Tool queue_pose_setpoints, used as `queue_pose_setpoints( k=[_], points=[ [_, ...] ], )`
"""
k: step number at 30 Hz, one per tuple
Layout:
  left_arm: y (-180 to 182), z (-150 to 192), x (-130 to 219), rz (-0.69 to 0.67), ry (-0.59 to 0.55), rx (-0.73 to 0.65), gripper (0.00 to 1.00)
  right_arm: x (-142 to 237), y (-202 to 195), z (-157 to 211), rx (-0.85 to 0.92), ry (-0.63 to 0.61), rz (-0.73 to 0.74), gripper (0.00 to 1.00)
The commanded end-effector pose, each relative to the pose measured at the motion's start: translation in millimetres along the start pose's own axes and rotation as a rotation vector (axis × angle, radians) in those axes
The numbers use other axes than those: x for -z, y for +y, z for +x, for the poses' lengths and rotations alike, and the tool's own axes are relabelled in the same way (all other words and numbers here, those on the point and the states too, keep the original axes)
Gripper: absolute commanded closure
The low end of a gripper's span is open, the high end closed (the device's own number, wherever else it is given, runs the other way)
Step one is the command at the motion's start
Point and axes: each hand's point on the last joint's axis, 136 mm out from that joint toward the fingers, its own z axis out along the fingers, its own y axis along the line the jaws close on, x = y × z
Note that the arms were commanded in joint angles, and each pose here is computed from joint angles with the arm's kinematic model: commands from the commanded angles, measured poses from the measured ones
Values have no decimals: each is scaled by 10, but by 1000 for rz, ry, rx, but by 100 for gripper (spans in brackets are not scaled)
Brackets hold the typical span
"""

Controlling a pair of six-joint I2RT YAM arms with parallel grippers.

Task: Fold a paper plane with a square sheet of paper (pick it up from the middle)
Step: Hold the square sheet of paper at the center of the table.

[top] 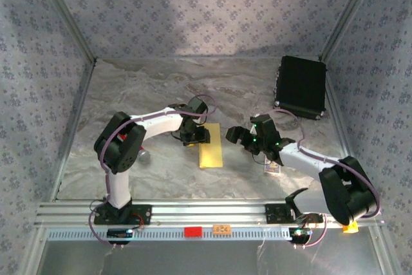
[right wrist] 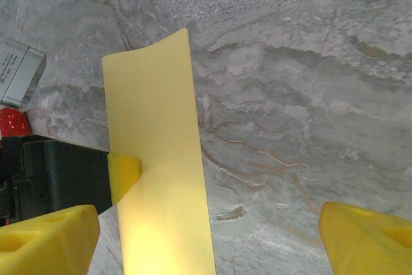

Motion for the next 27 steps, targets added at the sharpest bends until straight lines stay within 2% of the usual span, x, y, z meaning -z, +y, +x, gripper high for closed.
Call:
queue_pose_setpoints(
  k=[1, 13, 19, 27],
  points=[
    [167, 45, -463, -50, 16, -42, 45, -46, 207, -30, 29, 21, -69, 14],
    [167, 33, -469, -52, 14, -39, 44, -173, 236, 41, 32, 67, -75, 23],
    [173, 43, -480, -51, 17, -34, 45, -204, 226, 50, 30, 76, -75, 39],
    [169, 64, -487, -47, 20, -35, 45, -240, 288, 70, 35, 92, -104, 67]
  ],
)
